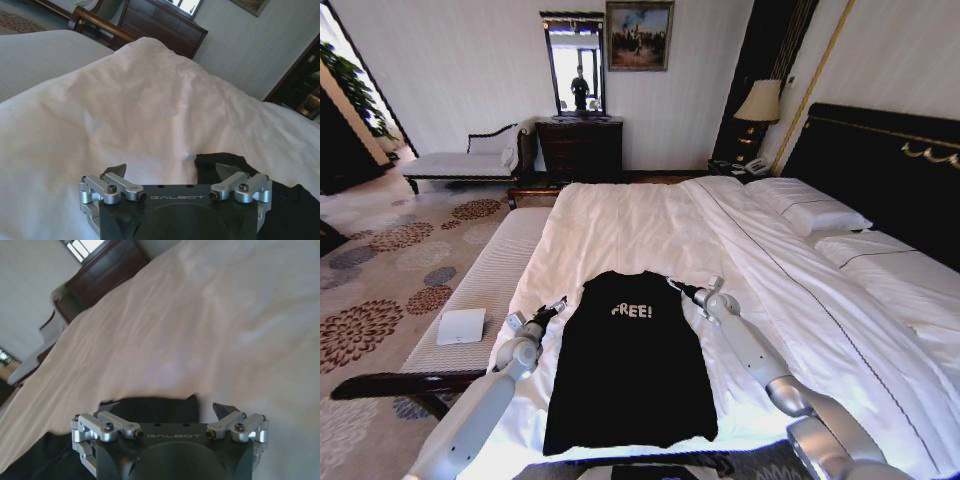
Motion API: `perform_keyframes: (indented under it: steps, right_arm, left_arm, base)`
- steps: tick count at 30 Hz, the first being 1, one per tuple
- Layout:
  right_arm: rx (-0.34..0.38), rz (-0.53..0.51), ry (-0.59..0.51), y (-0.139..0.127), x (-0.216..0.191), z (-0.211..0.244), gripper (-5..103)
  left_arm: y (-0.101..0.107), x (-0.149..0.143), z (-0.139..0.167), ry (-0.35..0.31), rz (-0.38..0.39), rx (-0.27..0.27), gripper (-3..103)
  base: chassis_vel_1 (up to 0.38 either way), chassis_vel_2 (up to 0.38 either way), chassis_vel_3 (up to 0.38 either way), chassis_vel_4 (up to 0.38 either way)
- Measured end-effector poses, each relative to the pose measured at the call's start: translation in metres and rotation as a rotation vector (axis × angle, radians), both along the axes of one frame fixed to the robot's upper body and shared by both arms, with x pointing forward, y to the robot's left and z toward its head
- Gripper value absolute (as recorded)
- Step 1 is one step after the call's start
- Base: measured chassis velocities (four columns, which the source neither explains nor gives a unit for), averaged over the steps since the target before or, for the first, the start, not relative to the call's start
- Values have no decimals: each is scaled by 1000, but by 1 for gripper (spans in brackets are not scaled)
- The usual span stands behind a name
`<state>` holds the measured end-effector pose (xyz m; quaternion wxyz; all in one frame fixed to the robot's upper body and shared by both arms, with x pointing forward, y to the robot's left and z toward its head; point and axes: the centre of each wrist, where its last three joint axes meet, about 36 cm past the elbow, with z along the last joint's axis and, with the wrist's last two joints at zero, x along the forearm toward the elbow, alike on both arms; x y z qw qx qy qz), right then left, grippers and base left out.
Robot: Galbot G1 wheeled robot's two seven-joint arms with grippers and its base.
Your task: Fold the clothes on the bed.
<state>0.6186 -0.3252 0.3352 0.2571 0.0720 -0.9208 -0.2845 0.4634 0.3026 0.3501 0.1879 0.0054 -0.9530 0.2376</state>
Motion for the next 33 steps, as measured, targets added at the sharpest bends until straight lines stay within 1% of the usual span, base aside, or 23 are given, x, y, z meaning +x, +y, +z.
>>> perform_keyframes:
  steps: [3, 6, 12, 13, 15, 18, 19, 21, 22, 25, 27, 31, 32, 33]
  right_arm:
    - [-14, -14, 16, -11, 1, -10, 100]
    - [-5, -15, 23, -13, 4, -14, 100]
    - [34, -20, 54, 1, 19, -26, 100]
    - [38, -22, 58, 2, 20, -27, 103]
    - [41, -23, 61, 4, 22, -28, 103]
    - [47, -24, 66, 6, 24, -28, 91]
    - [47, -24, 66, 6, 24, -28, 91]
    - [44, -21, 70, 8, 23, -30, 80]
    - [44, -21, 70, 8, 23, -30, 80]
    - [45, -20, 78, 11, 21, -34, 64]
    - [45, -20, 78, 12, 21, -34, 64]
    - [53, -31, 83, 13, 22, -34, 42]
    - [53, -31, 83, 13, 22, -34, 42]
    - [54, -33, 85, 13, 22, -35, 37]
  left_arm:
    - [0, -2, -2, 0, -1, 9, 100]
    - [-2, -2, -2, -1, -3, 11, 100]
    - [-4, -2, 4, -10, -5, 19, 100]
    - [-3, -3, 5, -12, -3, 21, 100]
    - [-3, -3, 7, -14, -4, 22, 100]
    - [-1, -3, 10, -21, 0, 18, 100]
    - [-1, -3, 10, -21, 0, 18, 100]
    - [-2, -2, 10, -19, 3, 8, 100]
    - [-2, -2, 10, -19, 3, 8, 100]
    - [-7, 0, 5, -7, -3, -3, 100]
    - [-8, 1, 3, -4, -6, -6, 100]
    - [-16, 12, 1, 6, -19, -32, 100]
    - [-16, 12, 1, 6, -19, -32, 100]
    - [-17, 16, 0, 9, -21, -36, 100]
  base:
    - [0, 0, 0, 0]
    - [0, 0, 0, 0]
    - [0, 0, 0, 0]
    - [0, 0, 0, 0]
    - [0, 0, 0, 0]
    - [0, 0, 0, 0]
    - [0, 0, 0, 0]
    - [0, 0, 0, 0]
    - [0, 0, 0, 0]
    - [0, 0, 0, 0]
    - [0, 0, 0, 0]
    - [0, 0, 0, 0]
    - [0, 0, 0, 0]
    - [0, 0, 0, 0]
